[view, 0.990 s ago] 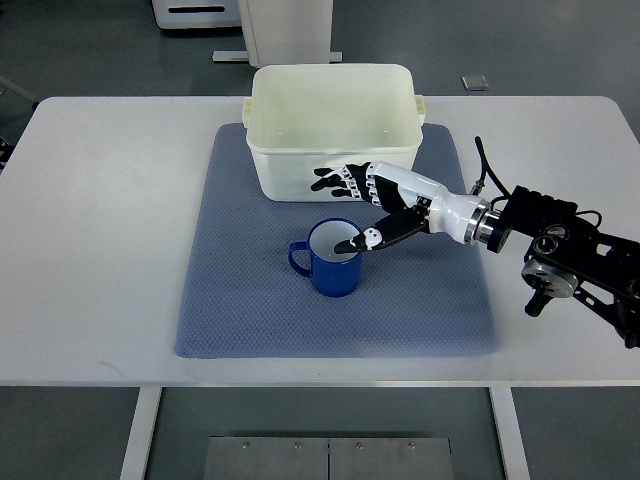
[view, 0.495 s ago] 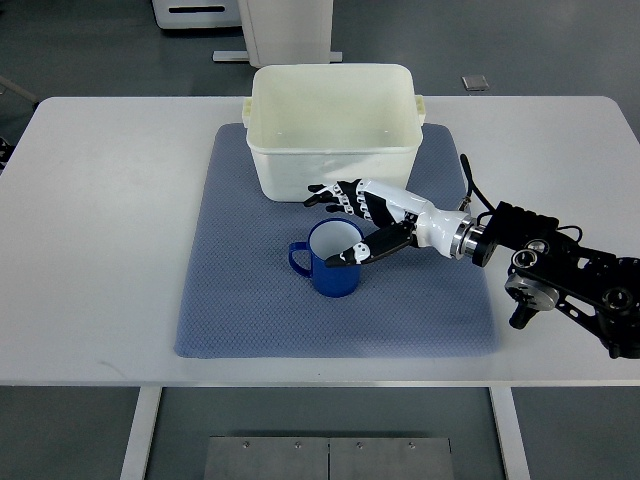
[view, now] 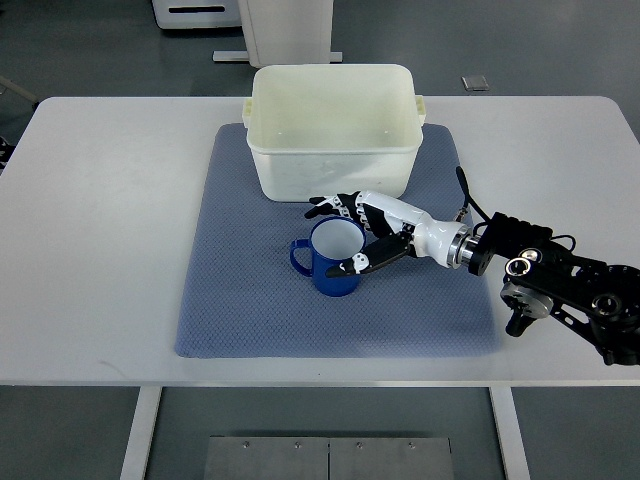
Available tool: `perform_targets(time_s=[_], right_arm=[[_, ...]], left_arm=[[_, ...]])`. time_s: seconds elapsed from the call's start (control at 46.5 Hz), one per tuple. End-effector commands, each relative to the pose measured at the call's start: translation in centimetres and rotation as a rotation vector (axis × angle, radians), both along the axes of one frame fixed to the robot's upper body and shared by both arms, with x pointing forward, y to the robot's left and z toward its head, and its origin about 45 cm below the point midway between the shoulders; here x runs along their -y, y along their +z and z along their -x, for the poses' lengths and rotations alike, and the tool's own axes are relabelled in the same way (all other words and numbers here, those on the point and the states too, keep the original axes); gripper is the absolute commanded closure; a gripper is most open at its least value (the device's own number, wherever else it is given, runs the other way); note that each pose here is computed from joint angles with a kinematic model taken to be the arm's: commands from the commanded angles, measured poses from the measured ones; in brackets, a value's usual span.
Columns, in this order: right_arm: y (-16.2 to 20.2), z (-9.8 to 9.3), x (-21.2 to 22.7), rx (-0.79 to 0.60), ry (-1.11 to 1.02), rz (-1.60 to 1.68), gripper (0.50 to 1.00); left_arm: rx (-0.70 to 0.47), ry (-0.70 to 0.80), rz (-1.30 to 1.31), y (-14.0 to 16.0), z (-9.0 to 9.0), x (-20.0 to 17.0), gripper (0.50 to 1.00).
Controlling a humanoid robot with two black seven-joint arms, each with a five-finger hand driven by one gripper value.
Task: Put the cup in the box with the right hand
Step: 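Close the right hand's fingers around the blue mug's body, then lift the blue mug with the right hand up over the box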
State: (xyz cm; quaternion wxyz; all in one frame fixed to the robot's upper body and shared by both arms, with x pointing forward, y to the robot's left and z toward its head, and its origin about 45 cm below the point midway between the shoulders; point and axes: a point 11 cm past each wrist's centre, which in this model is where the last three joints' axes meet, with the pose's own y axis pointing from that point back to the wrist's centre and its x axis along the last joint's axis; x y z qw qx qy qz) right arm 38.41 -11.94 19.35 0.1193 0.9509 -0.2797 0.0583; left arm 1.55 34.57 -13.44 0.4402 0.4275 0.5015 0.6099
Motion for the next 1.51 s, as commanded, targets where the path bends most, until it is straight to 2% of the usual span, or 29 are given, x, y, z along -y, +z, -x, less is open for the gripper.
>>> perform_targets(time_s=[0.0, 0.56, 0.624, 0.646, 0.689, 0.796, 0.84, 0.861, 1.205, 1.485], right_arm=[[0.0, 0.1, -0.1, -0.001, 0.002, -0.004, 0.511], [-2.5, 0.2, 0.3, -0.038, -0.017, 0.042, 0.511], [-2.5, 0.2, 0.3, -0.038, -0.017, 0.042, 0.525], [-2.5, 0.3, 0.3, -0.039, -0.016, 0.042, 0.538], [-2.6, 0.4, 0.2, -0.043, -0.017, 0.040, 0.598], [-2.7, 0.5, 0.3, -0.047, -0.017, 0.039, 0.839], [-2.8, 0.5, 0.3, -0.049, -0.017, 0.040, 0.960], [-2.9, 0.6, 0.3, -0.051, -0.017, 0.040, 1.000], [-1.8, 0.2, -0.4, -0.034, -0.012, 0.007, 1.000], [4.3, -1.7, 1.3, 0.077, 0.006, -0.035, 1.000]], left_arm=[[0.000, 0.001, 0.000, 0.0, 0.0, 0.0, 0.500], [0.000, 0.001, 0.000, 0.0, 0.0, 0.0, 0.500], [0.000, -0.001, 0.000, 0.0, 0.0, 0.0, 0.500], [0.000, -0.001, 0.000, 0.0, 0.0, 0.0, 0.500], [0.000, -0.001, 0.000, 0.0, 0.0, 0.0, 0.500], [0.000, -0.001, 0.000, 0.0, 0.0, 0.0, 0.500], [0.000, -0.001, 0.000, 0.0, 0.0, 0.0, 0.500], [0.000, -0.001, 0.000, 0.0, 0.0, 0.0, 0.500], [0.000, -0.001, 0.000, 0.0, 0.0, 0.0, 0.500], [0.000, 0.001, 0.000, 0.0, 0.0, 0.0, 0.500]])
